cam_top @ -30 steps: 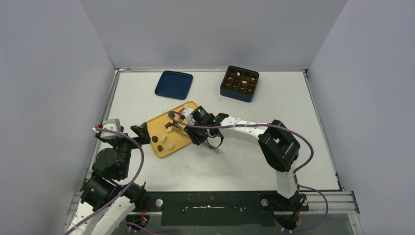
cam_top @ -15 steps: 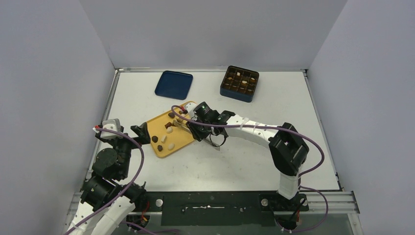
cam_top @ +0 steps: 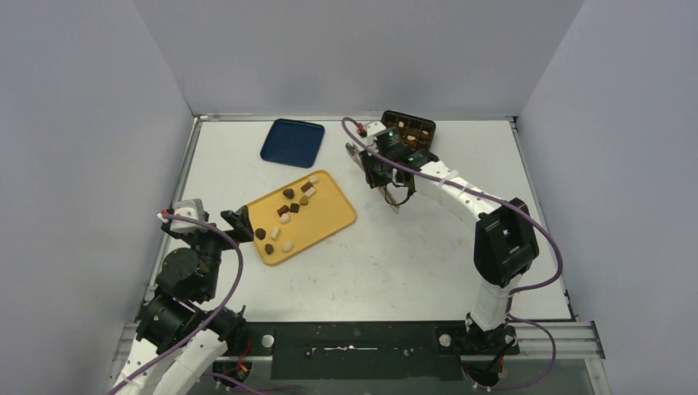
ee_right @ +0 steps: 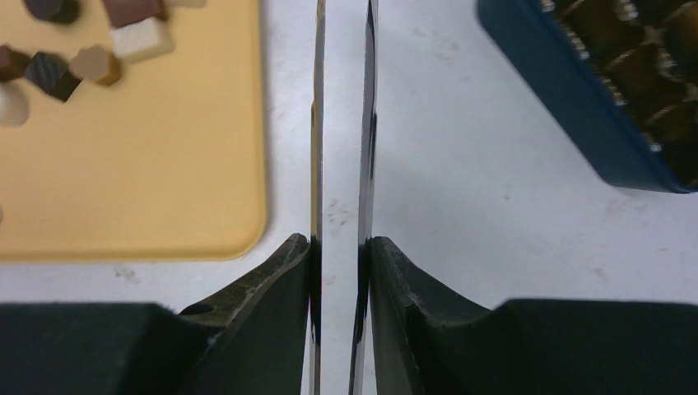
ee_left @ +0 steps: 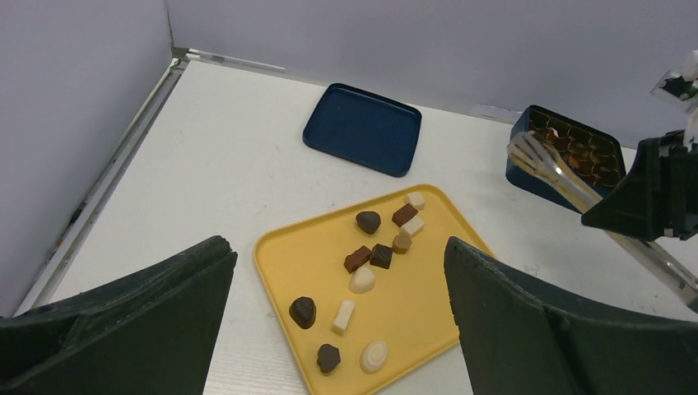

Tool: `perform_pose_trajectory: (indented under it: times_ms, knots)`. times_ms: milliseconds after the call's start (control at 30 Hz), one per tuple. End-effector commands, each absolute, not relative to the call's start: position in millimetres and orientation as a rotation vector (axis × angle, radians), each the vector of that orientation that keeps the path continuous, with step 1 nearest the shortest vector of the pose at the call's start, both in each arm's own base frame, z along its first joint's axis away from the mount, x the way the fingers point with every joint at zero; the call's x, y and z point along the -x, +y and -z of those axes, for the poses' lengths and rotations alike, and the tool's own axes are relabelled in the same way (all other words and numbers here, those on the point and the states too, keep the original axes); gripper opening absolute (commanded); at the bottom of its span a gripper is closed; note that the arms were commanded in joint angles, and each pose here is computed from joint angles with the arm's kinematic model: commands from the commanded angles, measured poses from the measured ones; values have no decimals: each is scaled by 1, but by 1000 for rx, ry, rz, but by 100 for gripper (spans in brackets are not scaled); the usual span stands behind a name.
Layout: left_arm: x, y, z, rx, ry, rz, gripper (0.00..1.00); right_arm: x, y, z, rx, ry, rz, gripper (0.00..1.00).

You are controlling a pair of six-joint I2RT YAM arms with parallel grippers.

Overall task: Pack the chocolate
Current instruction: Place the fake chocolate in the packing box.

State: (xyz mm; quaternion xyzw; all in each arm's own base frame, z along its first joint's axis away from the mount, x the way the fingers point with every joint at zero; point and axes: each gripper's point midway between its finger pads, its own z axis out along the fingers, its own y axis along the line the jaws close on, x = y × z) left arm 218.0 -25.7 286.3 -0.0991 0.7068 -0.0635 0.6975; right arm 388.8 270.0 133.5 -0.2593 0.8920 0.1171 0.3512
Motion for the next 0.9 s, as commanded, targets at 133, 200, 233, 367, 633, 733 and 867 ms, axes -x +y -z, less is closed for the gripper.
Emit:
perform_pose_trajectory:
  times_ms: [133,200,233,367,633,733,867]
  knots:
    - [-220,-28,-297,217,1544,161,97,-453,215,-184,400,2222,-202,26]
    - [-220,-28,-297,216,1546,160,97,-463,209,-182,371,2226,-192,26]
    - [-220,-28,-297,216,1544,163,97,-467,206,-181,359,2228,-187,26]
    - [-221,-30,-297,209,1547,168,97,-483,195,-176,312,2239,-179,26]
    - [-221,-32,-297,202,1547,173,97,-500,186,-159,255,2259,-175,28]
    - [-221,-32,-296,202,1547,173,97,-504,187,-154,261,2269,-196,28]
    - [-221,-31,-298,205,1542,174,97,-507,191,-153,279,2264,-221,29]
